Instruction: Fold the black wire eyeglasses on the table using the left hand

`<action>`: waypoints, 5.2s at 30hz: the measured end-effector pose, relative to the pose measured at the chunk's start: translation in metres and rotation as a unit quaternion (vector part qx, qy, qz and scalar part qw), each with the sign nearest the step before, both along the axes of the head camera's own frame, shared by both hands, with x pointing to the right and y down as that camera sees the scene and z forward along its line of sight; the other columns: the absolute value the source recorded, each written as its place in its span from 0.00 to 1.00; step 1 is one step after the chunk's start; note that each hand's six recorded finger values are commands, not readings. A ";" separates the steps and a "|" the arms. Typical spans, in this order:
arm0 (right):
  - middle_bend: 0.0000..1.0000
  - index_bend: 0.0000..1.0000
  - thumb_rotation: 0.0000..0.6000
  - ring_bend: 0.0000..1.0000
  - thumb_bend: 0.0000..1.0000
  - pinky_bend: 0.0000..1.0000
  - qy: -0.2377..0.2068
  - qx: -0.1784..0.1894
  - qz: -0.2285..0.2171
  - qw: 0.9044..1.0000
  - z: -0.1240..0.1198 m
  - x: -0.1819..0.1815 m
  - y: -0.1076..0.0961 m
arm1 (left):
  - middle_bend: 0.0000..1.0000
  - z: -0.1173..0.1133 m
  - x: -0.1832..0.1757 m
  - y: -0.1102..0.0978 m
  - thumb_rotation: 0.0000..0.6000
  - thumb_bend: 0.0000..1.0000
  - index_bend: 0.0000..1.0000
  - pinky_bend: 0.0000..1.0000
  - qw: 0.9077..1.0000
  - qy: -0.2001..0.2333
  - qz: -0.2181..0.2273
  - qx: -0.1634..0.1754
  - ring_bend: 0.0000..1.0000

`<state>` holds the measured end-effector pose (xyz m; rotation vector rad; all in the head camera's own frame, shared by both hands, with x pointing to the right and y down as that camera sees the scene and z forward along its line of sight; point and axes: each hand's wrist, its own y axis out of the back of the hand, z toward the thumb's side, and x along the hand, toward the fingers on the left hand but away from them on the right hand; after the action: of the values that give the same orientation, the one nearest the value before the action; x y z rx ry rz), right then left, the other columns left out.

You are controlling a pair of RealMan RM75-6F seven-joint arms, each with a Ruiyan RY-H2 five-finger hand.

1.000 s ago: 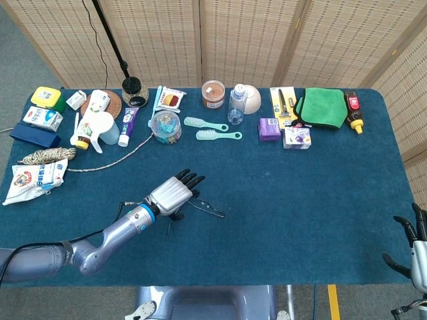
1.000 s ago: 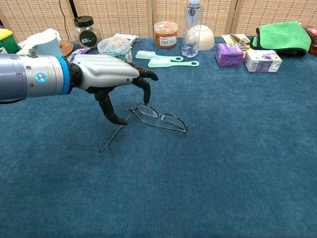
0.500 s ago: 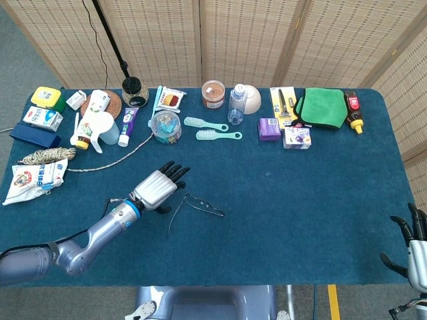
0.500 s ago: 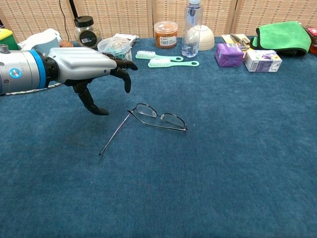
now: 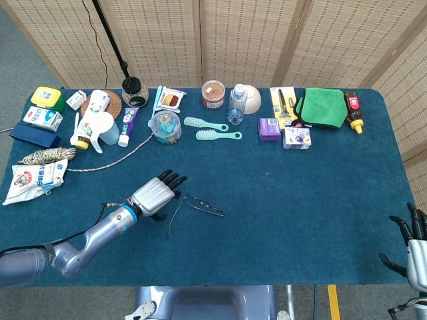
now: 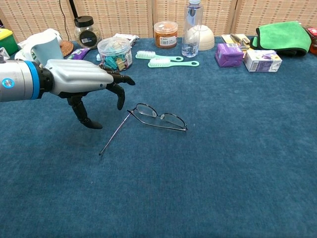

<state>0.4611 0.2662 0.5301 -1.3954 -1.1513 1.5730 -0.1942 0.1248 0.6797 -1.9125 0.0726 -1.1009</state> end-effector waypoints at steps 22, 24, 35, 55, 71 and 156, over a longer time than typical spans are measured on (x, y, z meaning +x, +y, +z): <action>0.02 0.24 1.00 0.05 0.00 0.07 -0.001 0.006 0.012 1.000 -0.004 0.010 0.006 | 0.00 -0.007 0.070 0.042 0.82 0.21 0.30 0.00 0.997 0.051 0.061 -0.008 0.00; 0.02 0.24 1.00 0.05 0.00 0.07 -0.001 0.007 0.014 1.000 -0.005 0.012 0.007 | 0.00 -0.005 0.077 0.043 0.82 0.21 0.28 0.00 0.997 0.053 0.060 -0.007 0.00; 0.02 0.23 1.00 0.05 0.00 0.07 -0.001 0.008 0.023 1.000 -0.005 0.018 0.010 | 0.00 0.007 0.097 0.031 0.82 0.20 0.20 0.00 0.999 0.037 0.034 0.017 0.00; 0.02 0.23 1.00 0.05 0.00 0.07 -0.001 0.008 0.026 1.000 -0.006 0.020 0.010 | 0.00 0.003 0.099 0.014 0.81 0.20 0.08 0.00 0.999 0.032 -0.024 0.019 0.00; 0.02 0.24 1.00 0.05 0.00 0.07 -0.008 0.004 0.010 1.000 0.000 0.010 0.004 | 0.00 -0.009 0.042 0.003 0.81 0.20 0.11 0.00 0.999 0.024 -0.029 0.038 0.00; 0.02 0.25 1.00 0.05 0.00 0.07 -0.008 0.009 0.022 1.000 -0.008 0.019 0.008 | 0.00 0.021 0.057 0.016 0.81 0.26 0.48 0.00 0.999 -0.021 0.006 0.025 0.00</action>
<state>0.4796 0.2746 0.5225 -1.3833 -1.2100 1.5806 -0.1368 0.1407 0.7003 -1.8427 0.0654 -1.1197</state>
